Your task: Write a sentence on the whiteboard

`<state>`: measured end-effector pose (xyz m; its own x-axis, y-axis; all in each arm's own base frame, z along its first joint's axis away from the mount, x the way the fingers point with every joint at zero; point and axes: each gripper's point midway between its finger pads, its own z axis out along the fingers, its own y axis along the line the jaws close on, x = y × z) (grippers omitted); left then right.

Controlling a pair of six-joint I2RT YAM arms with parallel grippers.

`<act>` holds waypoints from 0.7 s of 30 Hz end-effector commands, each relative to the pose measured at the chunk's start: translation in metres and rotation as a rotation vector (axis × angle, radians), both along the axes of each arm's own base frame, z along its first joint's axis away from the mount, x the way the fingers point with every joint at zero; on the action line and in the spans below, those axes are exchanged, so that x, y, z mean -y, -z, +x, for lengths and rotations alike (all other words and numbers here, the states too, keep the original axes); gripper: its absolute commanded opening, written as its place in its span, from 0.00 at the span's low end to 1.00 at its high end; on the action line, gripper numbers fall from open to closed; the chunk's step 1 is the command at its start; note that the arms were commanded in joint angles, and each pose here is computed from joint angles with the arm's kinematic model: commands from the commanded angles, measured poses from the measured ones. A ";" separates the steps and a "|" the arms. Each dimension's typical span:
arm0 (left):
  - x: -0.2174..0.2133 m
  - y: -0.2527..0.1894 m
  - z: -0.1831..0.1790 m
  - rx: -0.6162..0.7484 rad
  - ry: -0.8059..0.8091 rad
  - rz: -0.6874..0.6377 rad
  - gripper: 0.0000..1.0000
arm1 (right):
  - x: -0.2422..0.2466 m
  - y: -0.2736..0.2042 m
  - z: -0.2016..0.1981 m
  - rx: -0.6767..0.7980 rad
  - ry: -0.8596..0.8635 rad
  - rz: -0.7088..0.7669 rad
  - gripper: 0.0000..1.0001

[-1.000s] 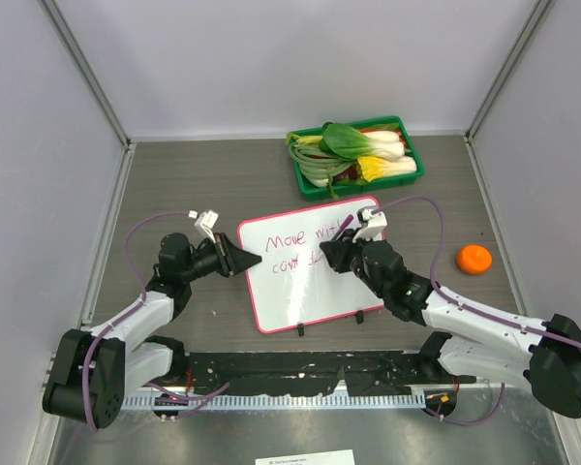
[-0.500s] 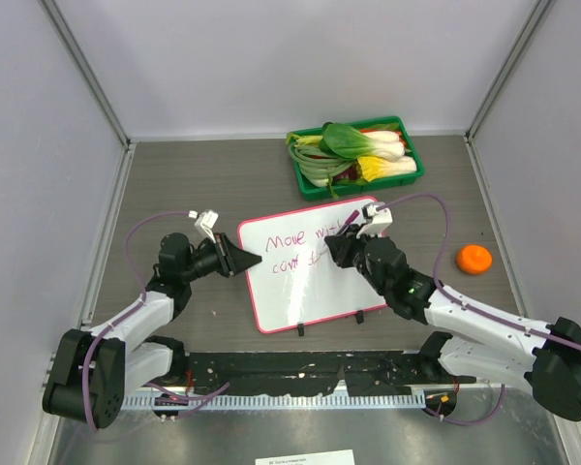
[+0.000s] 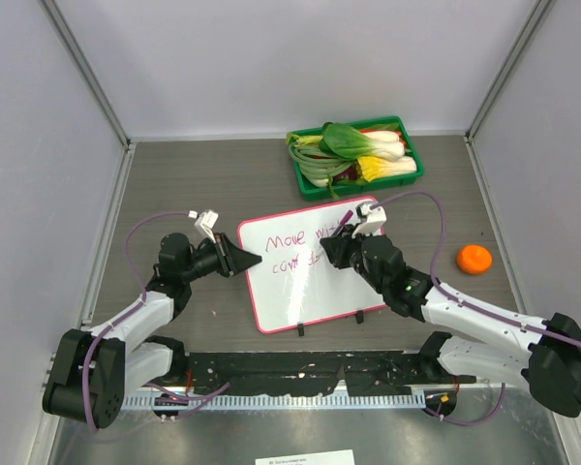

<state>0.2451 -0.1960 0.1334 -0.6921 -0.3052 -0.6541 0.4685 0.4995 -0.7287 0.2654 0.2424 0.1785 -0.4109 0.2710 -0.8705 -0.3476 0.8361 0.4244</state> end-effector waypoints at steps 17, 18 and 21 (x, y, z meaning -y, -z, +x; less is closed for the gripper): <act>-0.013 0.022 0.010 0.036 -0.069 0.103 0.00 | 0.015 0.014 -0.007 -0.020 0.026 -0.030 0.01; -0.013 0.022 0.010 0.037 -0.068 0.104 0.00 | 0.017 0.012 -0.006 -0.013 0.034 -0.030 0.00; -0.013 0.023 0.010 0.033 -0.068 0.104 0.00 | 0.017 0.004 -0.003 0.004 0.047 -0.021 0.01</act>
